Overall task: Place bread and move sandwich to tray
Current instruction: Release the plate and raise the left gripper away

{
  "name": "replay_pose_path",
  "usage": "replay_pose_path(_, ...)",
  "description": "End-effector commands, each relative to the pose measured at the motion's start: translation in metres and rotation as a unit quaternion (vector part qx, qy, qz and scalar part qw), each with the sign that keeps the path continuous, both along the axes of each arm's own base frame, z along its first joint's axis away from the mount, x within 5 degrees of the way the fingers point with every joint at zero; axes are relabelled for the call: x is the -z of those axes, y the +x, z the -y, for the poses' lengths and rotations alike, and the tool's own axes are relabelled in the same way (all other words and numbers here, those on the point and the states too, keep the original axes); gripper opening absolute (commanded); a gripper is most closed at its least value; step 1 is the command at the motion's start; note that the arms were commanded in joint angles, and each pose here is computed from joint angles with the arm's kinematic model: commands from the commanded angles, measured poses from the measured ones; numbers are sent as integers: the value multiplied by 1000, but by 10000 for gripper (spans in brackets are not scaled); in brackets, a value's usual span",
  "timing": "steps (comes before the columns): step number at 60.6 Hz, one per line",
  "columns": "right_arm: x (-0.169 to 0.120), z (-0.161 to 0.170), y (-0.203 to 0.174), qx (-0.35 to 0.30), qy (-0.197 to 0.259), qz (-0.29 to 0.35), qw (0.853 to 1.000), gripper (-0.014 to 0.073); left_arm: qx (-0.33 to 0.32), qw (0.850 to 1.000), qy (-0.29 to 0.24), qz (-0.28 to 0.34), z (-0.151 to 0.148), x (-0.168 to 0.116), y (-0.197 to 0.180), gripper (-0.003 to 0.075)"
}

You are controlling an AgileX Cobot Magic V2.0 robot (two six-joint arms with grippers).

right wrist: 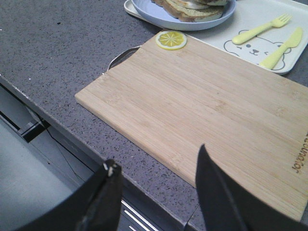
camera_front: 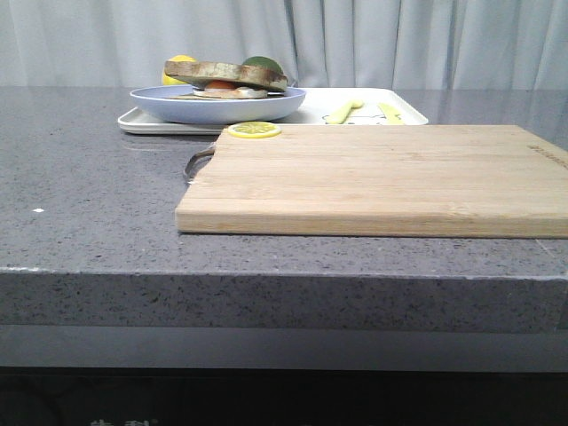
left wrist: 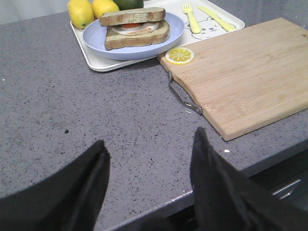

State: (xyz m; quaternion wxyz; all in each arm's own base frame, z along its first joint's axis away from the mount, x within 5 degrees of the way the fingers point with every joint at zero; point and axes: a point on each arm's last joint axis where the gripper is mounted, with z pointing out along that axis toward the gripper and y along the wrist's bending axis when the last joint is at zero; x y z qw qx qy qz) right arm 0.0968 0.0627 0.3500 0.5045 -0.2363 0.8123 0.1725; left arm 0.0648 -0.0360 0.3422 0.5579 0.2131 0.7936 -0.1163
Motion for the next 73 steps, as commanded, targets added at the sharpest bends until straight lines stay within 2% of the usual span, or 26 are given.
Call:
replay_pose_path(1, -16, 1, 2, 7, 26, 48, 999, 382, -4, 998, -25, 50, -1, -11, -5, 379)
replay_pose_path(36, -16, 1, 2, 8, 27, 50, 998, 382, -4, 998, -27, 50, -1, -8, -7, 378)
replay_pose_path(41, -16, 1, 2, 8, 26, 48, 998, 375, -4, 998, -28, 52, -1, -8, -7, 353)
replay_pose_path(47, -15, 1, 1, 7, 26, 47, 999, 282, -5, 998, -28, 52, -2, -8, -6, 251)
replay_pose_path(58, -15, 1, 1, 7, 26, 47, 999, -22, -6, 998, -29, 54, -2, -9, -6, -15)
replay_pose_path(61, -15, 1, 1, 7, 26, 47, 999, -75, -6, 998, -29, 55, -2, -9, -6, -18)
replay_pose_path(73, -15, 1, 1, 7, 26, 47, 999, -68, -6, 998, -29, 55, -2, -9, -6, -18)
